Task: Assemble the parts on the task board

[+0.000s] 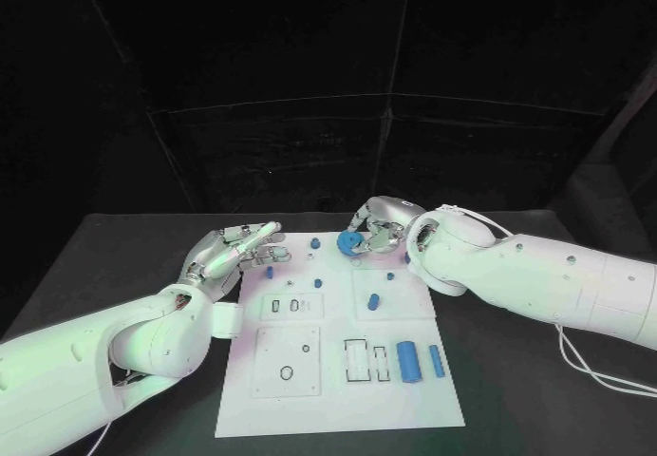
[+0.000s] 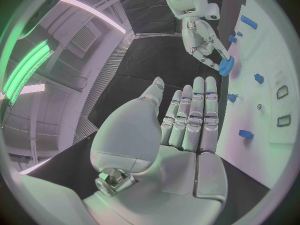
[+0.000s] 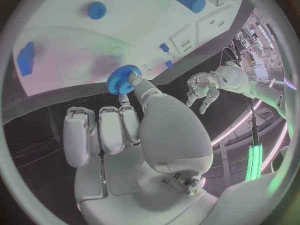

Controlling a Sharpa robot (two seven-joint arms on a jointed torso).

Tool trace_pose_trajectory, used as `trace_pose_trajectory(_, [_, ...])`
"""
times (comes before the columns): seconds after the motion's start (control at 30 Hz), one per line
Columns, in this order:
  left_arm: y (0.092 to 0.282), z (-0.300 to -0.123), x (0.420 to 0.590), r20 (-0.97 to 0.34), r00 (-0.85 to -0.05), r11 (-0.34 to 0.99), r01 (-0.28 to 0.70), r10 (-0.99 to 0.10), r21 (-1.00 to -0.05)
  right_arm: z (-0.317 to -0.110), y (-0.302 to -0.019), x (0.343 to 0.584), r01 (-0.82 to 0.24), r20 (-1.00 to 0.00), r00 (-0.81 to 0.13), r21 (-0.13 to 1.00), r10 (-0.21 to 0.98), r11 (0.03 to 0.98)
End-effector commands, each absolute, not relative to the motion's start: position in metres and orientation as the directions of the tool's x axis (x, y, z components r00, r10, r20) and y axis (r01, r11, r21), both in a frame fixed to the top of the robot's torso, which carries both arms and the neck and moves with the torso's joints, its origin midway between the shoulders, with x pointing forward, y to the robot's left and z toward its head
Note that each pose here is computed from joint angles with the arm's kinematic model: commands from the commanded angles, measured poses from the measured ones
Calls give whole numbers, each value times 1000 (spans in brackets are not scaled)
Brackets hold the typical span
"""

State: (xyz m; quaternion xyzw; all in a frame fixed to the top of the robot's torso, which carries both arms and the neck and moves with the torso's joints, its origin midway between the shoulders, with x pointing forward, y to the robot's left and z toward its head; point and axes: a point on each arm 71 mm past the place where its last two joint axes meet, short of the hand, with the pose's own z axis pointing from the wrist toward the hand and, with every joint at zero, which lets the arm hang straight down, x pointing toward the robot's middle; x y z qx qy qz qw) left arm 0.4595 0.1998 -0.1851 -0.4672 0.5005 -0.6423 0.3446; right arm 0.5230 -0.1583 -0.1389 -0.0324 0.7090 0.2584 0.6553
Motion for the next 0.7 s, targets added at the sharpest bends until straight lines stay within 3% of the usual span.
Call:
trace_pose_trajectory(0.03, [200, -183, 459, 260, -340, -272, -14, -904, -962, -133, -144, 520, -419, -955, -87, 295, 285, 859])
trace_pose_trajectory(0.37, [201, -182, 460, 257, -332, -272, 0, -908, -962, -139, -102, 524, -459, -960, -113, 278, 254, 844])
trace_pose_trajectory(0.7, [200, -181, 459, 255, -330, -275, 15, -909, -961, -149, -83, 531, -454, -964, -152, 263, 217, 851])
